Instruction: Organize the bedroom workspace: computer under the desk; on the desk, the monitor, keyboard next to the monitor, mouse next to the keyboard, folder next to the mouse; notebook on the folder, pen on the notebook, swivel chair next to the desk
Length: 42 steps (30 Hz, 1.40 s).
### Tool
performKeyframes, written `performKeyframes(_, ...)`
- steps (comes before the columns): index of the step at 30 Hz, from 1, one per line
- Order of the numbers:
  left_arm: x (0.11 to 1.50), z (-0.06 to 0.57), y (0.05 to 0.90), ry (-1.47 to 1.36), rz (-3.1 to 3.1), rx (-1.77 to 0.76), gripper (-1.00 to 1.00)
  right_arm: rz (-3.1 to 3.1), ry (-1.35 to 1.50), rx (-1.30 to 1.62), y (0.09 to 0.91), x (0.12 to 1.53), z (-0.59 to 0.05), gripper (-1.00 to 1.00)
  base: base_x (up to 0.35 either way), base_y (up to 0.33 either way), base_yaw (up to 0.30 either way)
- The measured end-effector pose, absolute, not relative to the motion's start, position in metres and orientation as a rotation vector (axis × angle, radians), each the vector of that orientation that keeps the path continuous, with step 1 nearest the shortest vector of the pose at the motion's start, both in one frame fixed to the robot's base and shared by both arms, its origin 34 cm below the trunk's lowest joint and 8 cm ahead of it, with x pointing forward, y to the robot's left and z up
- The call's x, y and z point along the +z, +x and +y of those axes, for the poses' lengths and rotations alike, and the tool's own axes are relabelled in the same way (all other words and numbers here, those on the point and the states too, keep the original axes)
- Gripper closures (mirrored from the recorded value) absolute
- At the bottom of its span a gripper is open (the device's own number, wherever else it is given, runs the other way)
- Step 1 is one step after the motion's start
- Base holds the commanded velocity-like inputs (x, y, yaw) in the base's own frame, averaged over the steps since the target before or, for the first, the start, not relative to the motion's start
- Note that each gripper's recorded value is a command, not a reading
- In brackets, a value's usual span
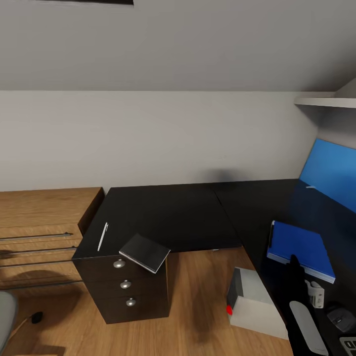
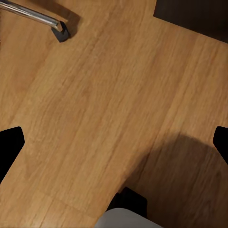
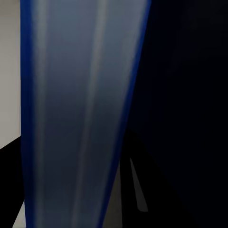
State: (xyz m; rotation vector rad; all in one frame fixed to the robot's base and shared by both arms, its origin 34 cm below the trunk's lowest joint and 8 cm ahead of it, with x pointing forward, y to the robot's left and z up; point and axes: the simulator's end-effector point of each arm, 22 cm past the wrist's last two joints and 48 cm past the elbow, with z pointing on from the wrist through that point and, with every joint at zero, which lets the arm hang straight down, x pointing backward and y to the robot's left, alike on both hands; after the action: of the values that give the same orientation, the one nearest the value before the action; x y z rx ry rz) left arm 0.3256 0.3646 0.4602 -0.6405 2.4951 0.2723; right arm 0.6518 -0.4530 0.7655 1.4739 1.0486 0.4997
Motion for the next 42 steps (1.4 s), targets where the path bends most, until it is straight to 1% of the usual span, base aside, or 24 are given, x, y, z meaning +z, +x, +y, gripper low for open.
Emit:
performKeyframes(18,0.4555,0.3662,0.3258,-0.653,2.490,0.277,-1.00,1.043,1.471,0.505,0.6525,0.7638,-0.4533,1.00,0.000,0.000,0.000)
performKeyframes(23,0.4555,0.3680,0.3256,-0.657,2.489,0.279,-1.00,1.045,1.469,0.505,0.6531,0.7637,-0.4524,1.00,-0.139,0.000,0.000)
performKeyframes(42,0.4645,0.3685,0.3260,-0.658,2.488,0.281,-1.00,1.053,1.479,0.502,0.6522,0.7665,-0.4511,1.00,-0.004,0.000,0.000)
